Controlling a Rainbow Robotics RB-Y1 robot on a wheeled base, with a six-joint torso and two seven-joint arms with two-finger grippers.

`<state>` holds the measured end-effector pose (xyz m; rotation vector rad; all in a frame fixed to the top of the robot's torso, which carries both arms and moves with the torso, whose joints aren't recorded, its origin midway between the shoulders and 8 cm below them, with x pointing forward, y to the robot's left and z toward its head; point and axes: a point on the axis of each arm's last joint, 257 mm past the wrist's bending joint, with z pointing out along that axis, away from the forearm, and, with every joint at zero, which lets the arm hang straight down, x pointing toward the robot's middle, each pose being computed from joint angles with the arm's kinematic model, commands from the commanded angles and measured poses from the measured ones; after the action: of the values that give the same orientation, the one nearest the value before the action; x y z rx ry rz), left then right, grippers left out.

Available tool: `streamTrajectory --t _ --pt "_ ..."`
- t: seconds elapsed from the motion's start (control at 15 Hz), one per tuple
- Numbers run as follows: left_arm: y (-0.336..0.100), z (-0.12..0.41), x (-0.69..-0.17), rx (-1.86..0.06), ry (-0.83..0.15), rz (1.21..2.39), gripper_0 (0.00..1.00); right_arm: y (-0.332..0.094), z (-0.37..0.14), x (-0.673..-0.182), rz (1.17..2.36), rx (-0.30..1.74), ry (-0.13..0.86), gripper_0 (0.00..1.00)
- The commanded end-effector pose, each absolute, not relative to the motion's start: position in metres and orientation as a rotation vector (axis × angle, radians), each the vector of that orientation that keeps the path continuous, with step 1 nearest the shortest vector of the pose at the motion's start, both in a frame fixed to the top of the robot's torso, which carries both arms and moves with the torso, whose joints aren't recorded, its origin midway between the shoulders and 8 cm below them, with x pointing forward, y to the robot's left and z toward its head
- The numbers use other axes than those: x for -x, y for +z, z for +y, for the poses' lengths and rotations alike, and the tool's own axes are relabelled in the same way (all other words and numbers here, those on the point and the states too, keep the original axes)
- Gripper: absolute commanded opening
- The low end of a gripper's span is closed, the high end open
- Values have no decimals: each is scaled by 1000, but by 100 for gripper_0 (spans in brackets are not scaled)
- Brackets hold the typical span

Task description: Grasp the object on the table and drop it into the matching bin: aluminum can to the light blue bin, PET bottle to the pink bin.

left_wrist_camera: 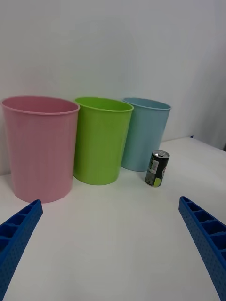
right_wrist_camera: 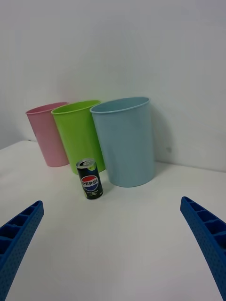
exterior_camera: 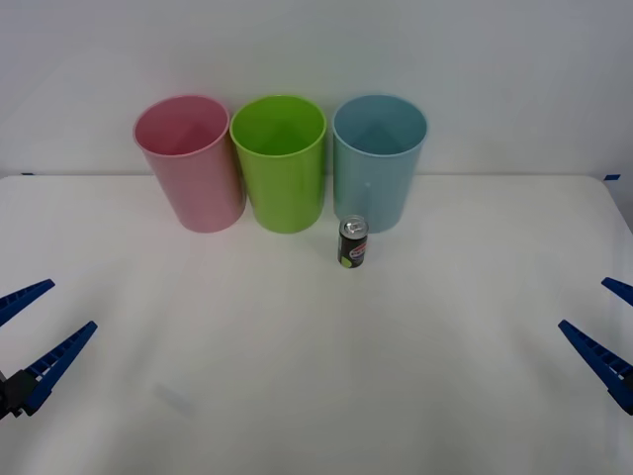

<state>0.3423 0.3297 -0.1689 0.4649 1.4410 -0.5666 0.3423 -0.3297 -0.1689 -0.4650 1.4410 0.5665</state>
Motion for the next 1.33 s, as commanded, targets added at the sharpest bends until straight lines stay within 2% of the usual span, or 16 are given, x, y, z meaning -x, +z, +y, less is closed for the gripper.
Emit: streamTrajectory --t 0.07,0.4,0.8,1.33 --pt "-169 330 -342 -465 -567 1441 100 -169 -330 -342 1441 465 567 100" --pt "-169 330 -342 -465 -567 1441 100 -183 -321 -345 1467 451 588 100" --pt "-169 330 -342 -465 -567 1441 100 -202 -276 -371 1476 445 630 100" --pt "-169 330 -342 -465 -567 1441 100 -221 -229 -401 1496 500 590 100"
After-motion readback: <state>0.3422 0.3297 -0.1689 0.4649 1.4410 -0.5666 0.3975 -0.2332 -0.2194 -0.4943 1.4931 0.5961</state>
